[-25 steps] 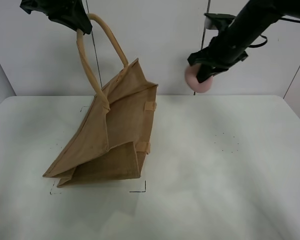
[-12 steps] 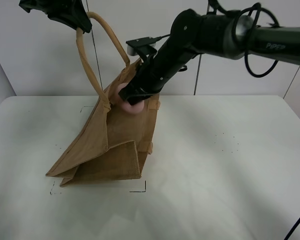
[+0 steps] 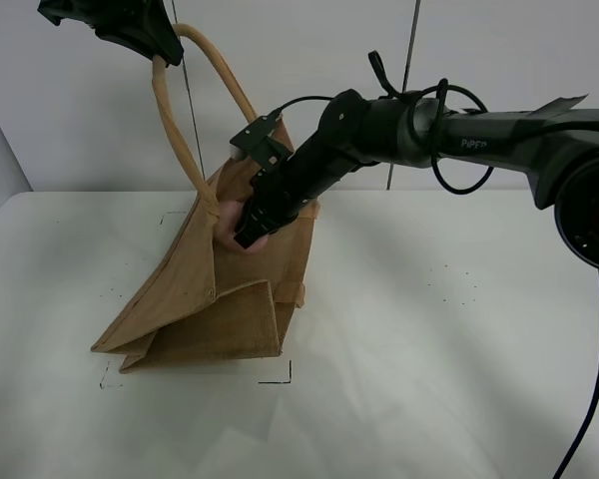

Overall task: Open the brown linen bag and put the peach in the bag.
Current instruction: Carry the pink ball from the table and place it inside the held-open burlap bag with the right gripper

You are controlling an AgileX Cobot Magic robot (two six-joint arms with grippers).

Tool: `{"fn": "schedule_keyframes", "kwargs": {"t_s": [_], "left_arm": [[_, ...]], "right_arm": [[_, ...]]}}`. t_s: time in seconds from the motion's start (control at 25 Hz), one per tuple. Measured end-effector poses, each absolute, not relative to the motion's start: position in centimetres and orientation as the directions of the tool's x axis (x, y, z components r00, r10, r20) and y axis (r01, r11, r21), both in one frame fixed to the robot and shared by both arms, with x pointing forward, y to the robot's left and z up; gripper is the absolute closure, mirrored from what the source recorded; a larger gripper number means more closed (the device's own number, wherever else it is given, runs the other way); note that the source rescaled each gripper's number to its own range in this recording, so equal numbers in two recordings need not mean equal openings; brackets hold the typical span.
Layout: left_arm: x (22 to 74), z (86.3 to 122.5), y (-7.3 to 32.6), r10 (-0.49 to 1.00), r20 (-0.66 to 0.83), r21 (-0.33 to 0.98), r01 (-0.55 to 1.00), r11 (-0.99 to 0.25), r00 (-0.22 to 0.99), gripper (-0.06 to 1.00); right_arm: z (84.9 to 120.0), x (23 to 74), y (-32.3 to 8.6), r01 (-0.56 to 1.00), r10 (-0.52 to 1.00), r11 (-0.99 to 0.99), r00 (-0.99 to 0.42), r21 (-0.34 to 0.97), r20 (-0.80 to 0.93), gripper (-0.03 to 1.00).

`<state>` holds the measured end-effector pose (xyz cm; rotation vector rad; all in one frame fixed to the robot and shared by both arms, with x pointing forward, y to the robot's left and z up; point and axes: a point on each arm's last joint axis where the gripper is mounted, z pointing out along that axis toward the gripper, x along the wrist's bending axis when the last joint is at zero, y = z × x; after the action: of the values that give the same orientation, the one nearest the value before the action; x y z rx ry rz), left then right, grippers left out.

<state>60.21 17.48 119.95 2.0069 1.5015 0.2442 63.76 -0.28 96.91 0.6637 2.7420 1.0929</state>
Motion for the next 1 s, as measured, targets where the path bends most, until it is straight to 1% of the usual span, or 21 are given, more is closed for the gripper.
{"fn": "schedule_keyframes", "kwargs": {"t_s": [0.16,0.48,0.64,0.72,0.76,0.8,0.88,0.92,0.96,1.0], "left_arm": [[60.2,120.0,17.5,0.918,-0.208,0.570,0.804,-0.168,0.339,0.94],[60.2,120.0,17.5,0.918,-0.208,0.570,0.804,-0.168,0.339,0.94],[60.2,120.0,17.5,0.918,-0.208,0.570,0.804,-0.168,0.339,0.94],[60.2,120.0,17.5,0.918,-0.208,0.570,0.804,-0.168,0.339,0.94],[60.2,120.0,17.5,0.918,-0.208,0.570,0.804,-0.168,0.339,0.94],[60.2,120.0,17.5,0.918,-0.208,0.570,0.804,-0.168,0.339,0.94],[60.2,120.0,17.5,0.918,-0.208,0.570,0.804,-0.168,0.339,0.94],[60.2,120.0,17.5,0.918,-0.208,0.570,0.804,-0.168,0.339,0.94],[60.2,120.0,17.5,0.918,-0.208,0.570,0.804,-0.168,0.339,0.94],[60.2,120.0,17.5,0.918,-0.208,0.570,0.804,-0.168,0.339,0.94]], "right_arm": [[96.5,64.1,0.2,0.359,0.452,0.598,-0.890,0.717,0.068,0.97],[96.6,64.2,0.2,0.339,0.440,0.596,-0.896,0.728,0.058,0.97],[95.3,64.6,0.4,0.349,0.454,0.596,-0.889,0.723,0.055,0.97],[95.0,64.6,0.4,0.351,0.457,0.596,-0.888,0.722,0.054,0.93],[95.0,64.6,0.5,0.350,0.458,0.594,-0.887,0.724,0.053,0.86],[95.0,64.6,0.5,0.352,0.460,0.591,-0.886,0.726,0.055,0.74],[95.0,64.6,0.5,0.355,0.464,0.588,-0.884,0.727,0.057,0.43],[95.0,64.6,0.5,0.359,0.466,0.586,-0.883,0.726,0.060,0.26],[95.0,64.6,0.5,0.365,0.470,0.582,-0.880,0.726,0.065,0.14],[95.0,64.6,0.5,0.372,0.475,0.579,-0.877,0.726,0.071,0.07]]}}
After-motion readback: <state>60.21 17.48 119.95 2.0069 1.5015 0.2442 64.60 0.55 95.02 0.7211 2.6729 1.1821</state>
